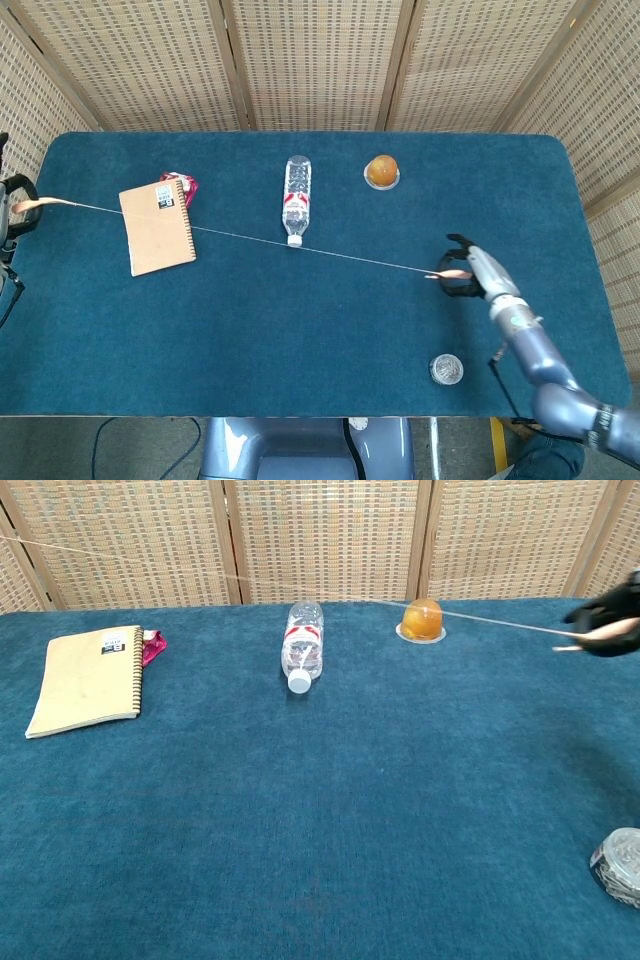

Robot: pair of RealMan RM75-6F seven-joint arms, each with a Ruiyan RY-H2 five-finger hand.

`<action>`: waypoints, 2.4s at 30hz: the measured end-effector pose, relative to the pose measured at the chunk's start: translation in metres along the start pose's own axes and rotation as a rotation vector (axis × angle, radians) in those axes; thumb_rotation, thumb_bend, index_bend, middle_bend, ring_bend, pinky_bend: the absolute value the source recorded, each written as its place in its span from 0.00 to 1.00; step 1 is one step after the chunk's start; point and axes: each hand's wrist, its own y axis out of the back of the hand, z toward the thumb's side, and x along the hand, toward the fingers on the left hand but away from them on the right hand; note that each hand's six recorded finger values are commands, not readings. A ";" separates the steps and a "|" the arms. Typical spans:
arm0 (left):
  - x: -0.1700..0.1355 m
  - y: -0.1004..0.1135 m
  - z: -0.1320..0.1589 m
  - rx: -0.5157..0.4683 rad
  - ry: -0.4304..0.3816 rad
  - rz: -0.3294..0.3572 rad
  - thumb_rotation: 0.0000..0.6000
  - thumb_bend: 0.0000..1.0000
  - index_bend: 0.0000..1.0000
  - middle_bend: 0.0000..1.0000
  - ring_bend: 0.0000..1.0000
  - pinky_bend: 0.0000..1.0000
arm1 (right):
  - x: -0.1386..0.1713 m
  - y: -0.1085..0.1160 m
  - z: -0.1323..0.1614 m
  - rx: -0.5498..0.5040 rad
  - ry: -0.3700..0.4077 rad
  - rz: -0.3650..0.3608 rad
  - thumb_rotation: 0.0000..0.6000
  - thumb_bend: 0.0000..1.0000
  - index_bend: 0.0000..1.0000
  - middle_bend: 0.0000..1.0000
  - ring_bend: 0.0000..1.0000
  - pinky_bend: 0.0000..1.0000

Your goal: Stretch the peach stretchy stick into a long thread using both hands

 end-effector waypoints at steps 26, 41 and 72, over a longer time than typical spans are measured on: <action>0.085 -0.020 0.043 -0.038 0.085 -0.059 1.00 0.69 0.81 0.00 0.00 0.00 | 0.112 0.015 -0.132 0.093 -0.135 0.105 1.00 0.61 0.84 0.16 0.00 0.00; 0.132 -0.022 0.052 -0.013 0.171 -0.080 1.00 0.70 0.82 0.00 0.00 0.00 | 0.189 0.010 -0.175 0.100 -0.198 0.099 1.00 0.61 0.85 0.16 0.00 0.00; 0.163 -0.003 0.065 -0.052 0.208 -0.073 1.00 0.70 0.83 0.00 0.00 0.00 | 0.251 0.015 -0.218 -0.033 -0.251 0.015 1.00 0.61 0.85 0.16 0.00 0.00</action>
